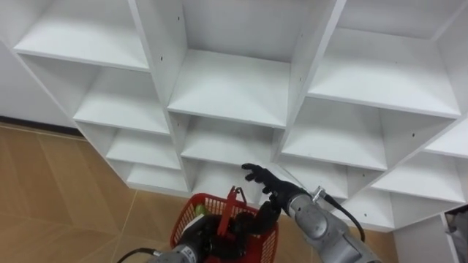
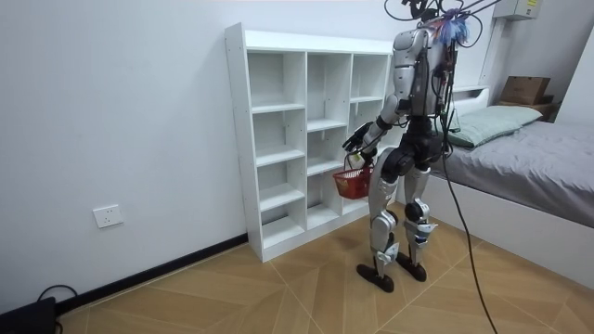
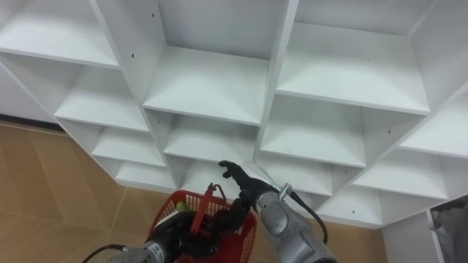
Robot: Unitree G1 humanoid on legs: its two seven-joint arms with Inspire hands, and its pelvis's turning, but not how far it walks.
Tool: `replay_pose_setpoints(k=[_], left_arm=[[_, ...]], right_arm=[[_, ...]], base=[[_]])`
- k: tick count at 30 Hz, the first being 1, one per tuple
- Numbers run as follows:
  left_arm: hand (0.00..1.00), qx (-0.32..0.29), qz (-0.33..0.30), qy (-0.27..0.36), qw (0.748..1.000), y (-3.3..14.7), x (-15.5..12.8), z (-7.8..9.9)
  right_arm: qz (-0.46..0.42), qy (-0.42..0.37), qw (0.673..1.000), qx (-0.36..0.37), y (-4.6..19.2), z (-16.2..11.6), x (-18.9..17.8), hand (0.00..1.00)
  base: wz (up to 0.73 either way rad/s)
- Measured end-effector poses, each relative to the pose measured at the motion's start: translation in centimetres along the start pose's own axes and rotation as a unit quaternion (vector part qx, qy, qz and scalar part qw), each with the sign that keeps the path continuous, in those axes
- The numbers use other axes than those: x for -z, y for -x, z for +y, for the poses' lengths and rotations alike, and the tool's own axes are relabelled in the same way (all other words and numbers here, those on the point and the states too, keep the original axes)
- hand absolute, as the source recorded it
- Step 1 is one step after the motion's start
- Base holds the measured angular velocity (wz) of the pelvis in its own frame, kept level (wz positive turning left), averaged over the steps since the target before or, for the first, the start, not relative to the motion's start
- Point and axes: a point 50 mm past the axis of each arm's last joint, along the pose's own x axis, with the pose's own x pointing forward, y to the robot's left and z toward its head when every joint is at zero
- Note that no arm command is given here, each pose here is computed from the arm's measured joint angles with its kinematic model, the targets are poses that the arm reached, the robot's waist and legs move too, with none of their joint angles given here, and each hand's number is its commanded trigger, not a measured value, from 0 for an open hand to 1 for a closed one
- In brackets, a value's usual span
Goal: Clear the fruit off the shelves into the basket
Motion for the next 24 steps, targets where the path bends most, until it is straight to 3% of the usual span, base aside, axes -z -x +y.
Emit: replay_pose_setpoints(k=[24], left_arm=[[1.0,-0.008,-0.003,-0.003,1.0,-0.02,-0.24,0.28]], right_arm=[[-0.001,-0.01,1.0,0.008,0.04,-0.46,0.1,0.0]], base=[[0.0]])
